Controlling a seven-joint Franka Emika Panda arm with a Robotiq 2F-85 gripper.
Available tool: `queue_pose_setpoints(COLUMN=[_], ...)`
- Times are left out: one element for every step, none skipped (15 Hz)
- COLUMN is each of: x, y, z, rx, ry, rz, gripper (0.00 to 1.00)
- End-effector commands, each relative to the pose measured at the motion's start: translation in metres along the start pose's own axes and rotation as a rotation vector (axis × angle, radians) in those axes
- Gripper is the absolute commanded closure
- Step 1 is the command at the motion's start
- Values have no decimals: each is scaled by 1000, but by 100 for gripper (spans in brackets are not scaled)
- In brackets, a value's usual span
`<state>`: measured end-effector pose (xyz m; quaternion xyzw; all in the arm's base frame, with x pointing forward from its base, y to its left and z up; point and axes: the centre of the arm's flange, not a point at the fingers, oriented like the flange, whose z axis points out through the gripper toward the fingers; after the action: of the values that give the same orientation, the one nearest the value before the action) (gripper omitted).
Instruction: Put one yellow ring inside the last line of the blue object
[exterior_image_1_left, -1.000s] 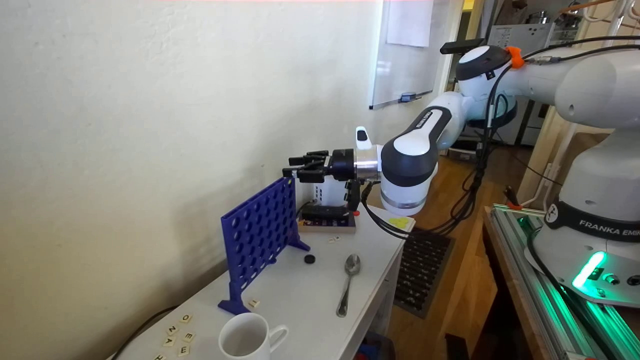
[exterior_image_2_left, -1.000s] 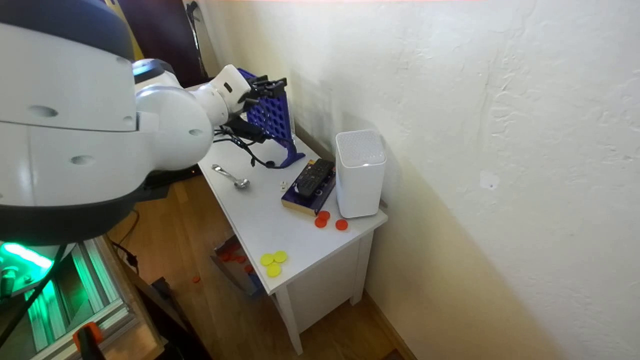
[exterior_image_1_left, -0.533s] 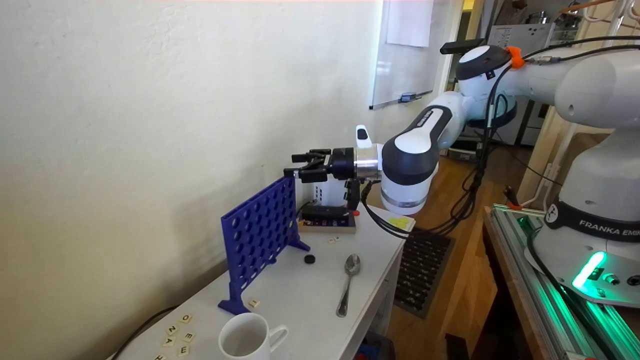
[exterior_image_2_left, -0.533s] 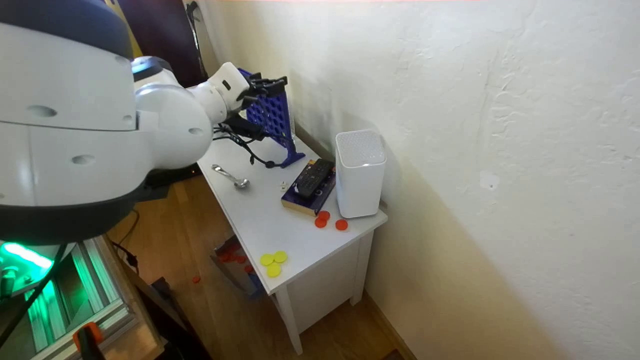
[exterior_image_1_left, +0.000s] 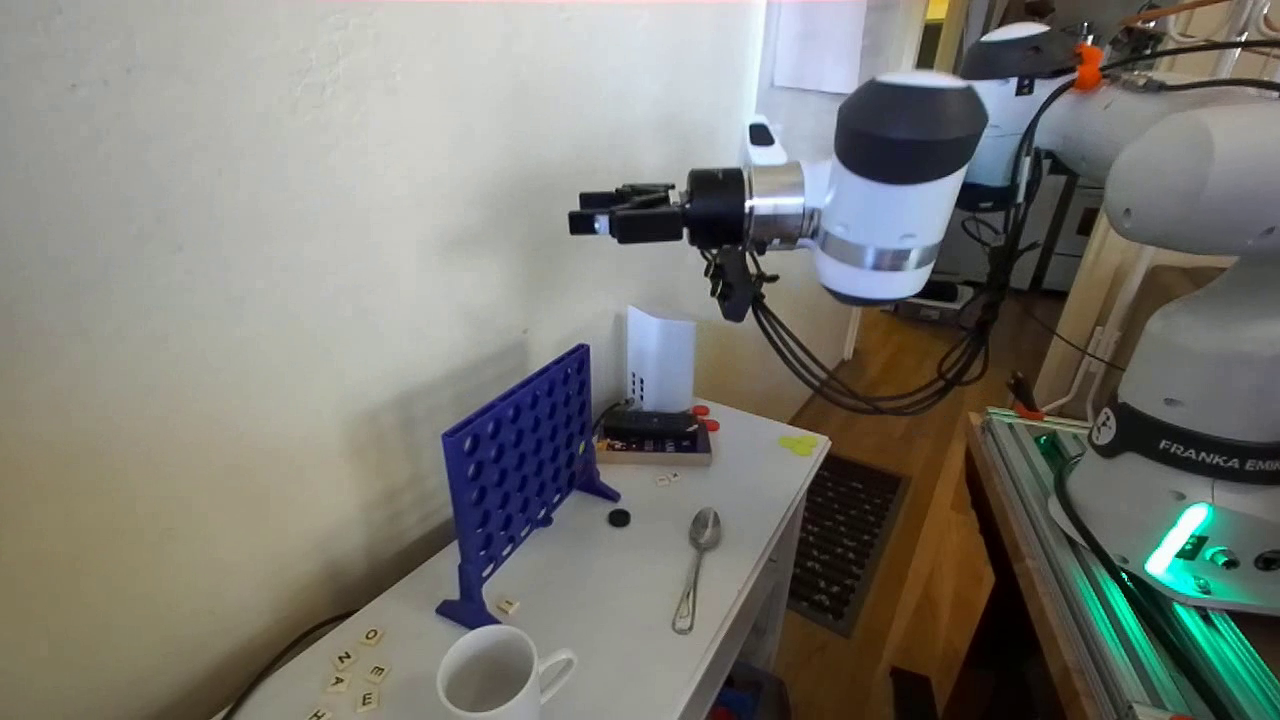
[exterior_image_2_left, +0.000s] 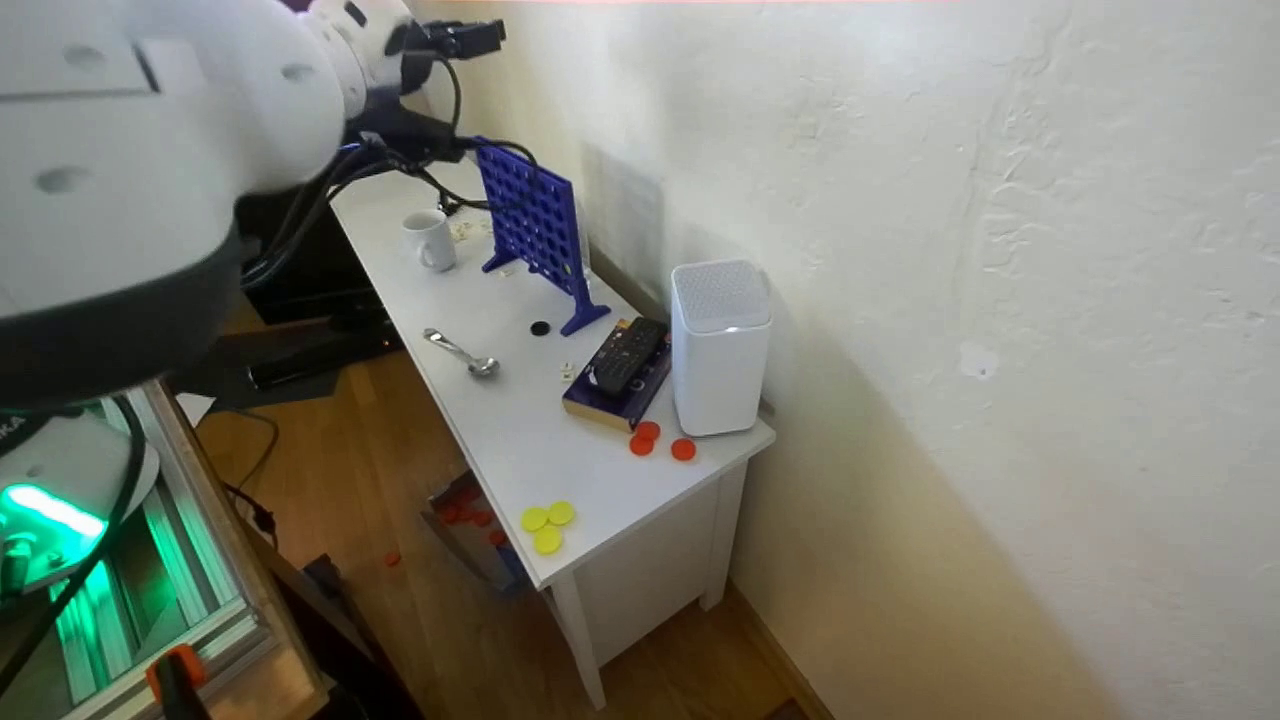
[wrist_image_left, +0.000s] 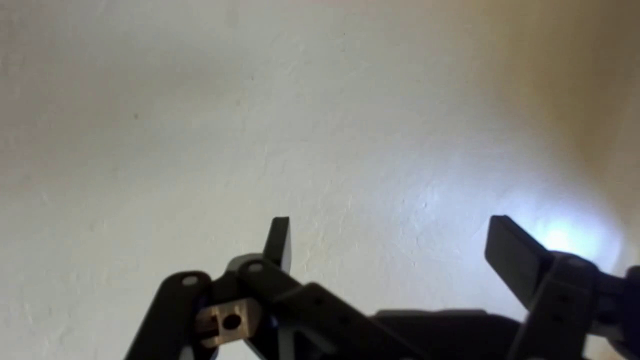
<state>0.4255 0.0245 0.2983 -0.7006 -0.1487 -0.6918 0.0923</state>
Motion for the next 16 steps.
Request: queue_pose_setpoints(x=[94, 114, 133, 151, 168, 184, 199, 213, 225, 236, 242, 247, 249, 248, 189, 191], y=[-3, -1, 2, 4, 7, 11, 14, 18, 23, 28, 36, 45, 56, 68, 51, 59], z=[-19, -19, -20, -23, -28, -36, -44, -53, -62, -71, -81, -89, -98, -107, -76, -79], rx=[-36, -61, -92, -119, -150, -183, -216, -251, -279, -308, -339, -362, -372, -364, -348, -353], ry=[-60, -69, -84, -98, -113, -131, -153, -177, -210, -245, -283, -324, -369, -415, -320, -327], rz=[-174, -201, -220, -235, -246, -250, -254, -258, -257, -256, -248, -227, -196, -154, -181, -180], gripper=[0, 0, 0, 0, 0, 0, 0, 0, 0, 0, 0, 0, 0, 0, 0, 0])
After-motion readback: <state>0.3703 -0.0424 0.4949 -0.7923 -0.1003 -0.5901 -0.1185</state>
